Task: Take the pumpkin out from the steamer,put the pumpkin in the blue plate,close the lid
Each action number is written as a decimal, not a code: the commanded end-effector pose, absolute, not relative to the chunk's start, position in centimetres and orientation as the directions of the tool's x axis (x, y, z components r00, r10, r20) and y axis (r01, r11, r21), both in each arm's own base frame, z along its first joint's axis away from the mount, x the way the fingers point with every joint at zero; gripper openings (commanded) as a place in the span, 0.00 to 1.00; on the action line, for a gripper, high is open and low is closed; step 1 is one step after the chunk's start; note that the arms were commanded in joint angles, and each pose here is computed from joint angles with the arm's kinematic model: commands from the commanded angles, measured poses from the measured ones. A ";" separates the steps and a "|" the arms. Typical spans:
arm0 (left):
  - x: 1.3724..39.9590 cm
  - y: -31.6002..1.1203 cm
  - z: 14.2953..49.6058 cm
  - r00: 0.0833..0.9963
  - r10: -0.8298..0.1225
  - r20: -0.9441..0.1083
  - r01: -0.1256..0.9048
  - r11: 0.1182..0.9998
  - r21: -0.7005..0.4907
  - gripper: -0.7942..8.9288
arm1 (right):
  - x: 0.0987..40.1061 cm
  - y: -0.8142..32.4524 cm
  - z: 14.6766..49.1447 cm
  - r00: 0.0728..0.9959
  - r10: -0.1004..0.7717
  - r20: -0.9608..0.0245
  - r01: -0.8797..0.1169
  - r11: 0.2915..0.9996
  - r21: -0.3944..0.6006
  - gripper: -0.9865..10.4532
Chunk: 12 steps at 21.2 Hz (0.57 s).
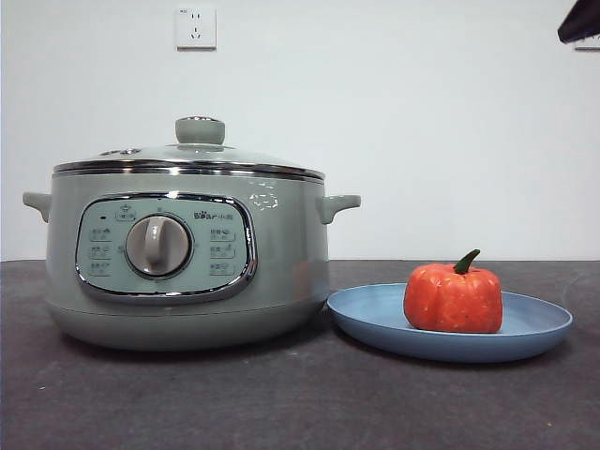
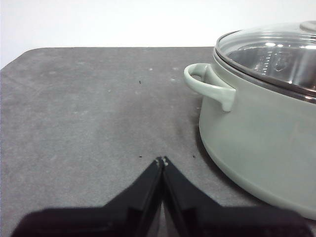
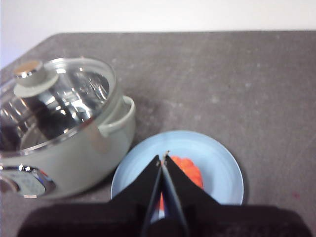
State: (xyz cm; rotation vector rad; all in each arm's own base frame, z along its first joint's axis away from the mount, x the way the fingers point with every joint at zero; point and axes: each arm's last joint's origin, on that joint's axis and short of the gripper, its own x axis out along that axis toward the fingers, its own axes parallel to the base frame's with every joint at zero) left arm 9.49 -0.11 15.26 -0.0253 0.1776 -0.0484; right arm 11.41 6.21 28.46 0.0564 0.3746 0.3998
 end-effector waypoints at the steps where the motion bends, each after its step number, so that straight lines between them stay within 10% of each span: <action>1: 9.6 -0.1 14.8 0.981 -0.047 -0.189 0.040 0.998 -0.040 0.08 | 11.3 6.2 28.2 0.849 0.386 -0.360 -0.363 0.922 0.132 0.08; 12: 9.6 -0.1 14.8 0.981 -0.047 -0.189 0.040 0.998 -0.040 0.08 | 11.1 6.0 27.6 0.826 0.373 -0.423 -0.355 0.927 0.122 0.08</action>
